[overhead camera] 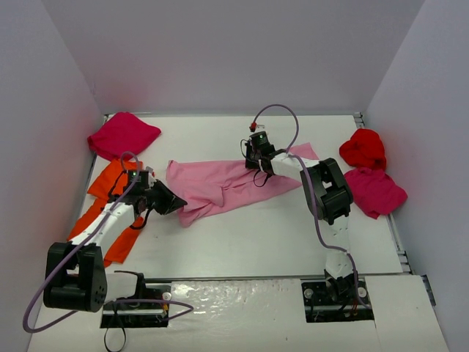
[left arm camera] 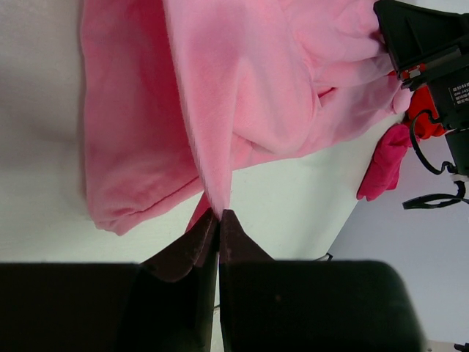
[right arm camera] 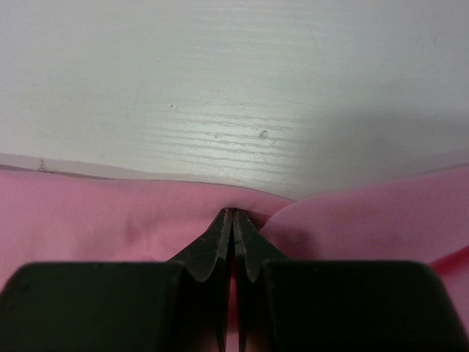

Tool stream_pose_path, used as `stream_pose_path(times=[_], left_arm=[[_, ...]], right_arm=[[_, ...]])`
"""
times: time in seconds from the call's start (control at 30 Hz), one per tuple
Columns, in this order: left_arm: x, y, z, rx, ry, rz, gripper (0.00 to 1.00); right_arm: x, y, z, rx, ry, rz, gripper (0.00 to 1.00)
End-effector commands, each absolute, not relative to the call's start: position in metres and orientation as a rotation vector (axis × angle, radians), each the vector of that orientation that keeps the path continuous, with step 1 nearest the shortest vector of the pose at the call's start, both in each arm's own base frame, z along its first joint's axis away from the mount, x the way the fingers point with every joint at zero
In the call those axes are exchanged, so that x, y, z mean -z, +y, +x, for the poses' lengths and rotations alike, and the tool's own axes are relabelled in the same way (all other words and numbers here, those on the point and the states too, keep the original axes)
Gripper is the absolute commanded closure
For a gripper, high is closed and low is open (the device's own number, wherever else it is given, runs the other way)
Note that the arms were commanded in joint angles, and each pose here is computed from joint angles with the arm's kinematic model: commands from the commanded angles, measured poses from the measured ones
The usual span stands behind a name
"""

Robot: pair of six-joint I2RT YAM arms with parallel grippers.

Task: Fold and stack the t-shirts
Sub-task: Fold the tshirt

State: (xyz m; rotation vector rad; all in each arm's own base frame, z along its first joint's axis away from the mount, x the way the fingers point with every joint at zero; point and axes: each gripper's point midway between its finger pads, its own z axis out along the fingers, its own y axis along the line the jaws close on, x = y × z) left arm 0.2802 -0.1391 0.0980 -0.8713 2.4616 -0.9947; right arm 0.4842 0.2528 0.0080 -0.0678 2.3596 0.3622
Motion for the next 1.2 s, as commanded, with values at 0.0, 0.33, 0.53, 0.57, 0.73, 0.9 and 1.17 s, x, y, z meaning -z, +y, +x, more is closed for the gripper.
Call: stream_pose_path(times=[0.0,0.33,0.53,0.57,0.73,0.9,1.17], left_arm=[[-0.107,-0.142,0.271,1.021,2.461,-0.829,1.00],[-0.114,-0.137,0.263,1.030,2.442,-0.830,1.00],[-0.125,-0.128,0.257,1.020,2.436,-0.824,1.00],[-0.127,-0.126,0.257,1.023,2.428,-0.826,1.00],[-0.134,-0.122,0.254,1.045,2.397,-0.843,1.00],[-0.139,-0.121,0.251,1.066,2.377,-0.842,1.00],[-0.143,-0.111,0.253,1.075,2.342,-0.878,1.00]], right_arm=[[0.100,0.207,0.391,-0.157,2.784,-0.133,1.00],[0.100,0.207,0.391,-0.156,2.784,-0.136,1.00],[0.100,0.207,0.391,-0.156,2.784,-0.136,1.00],[0.101,0.207,0.391,-0.156,2.784,-0.136,1.00],[0.101,0.207,0.391,-0.155,2.783,-0.134,1.00],[0.101,0.207,0.391,-0.154,2.783,-0.136,1.00],[0.100,0.207,0.392,-0.153,2.782,-0.134,1.00]])
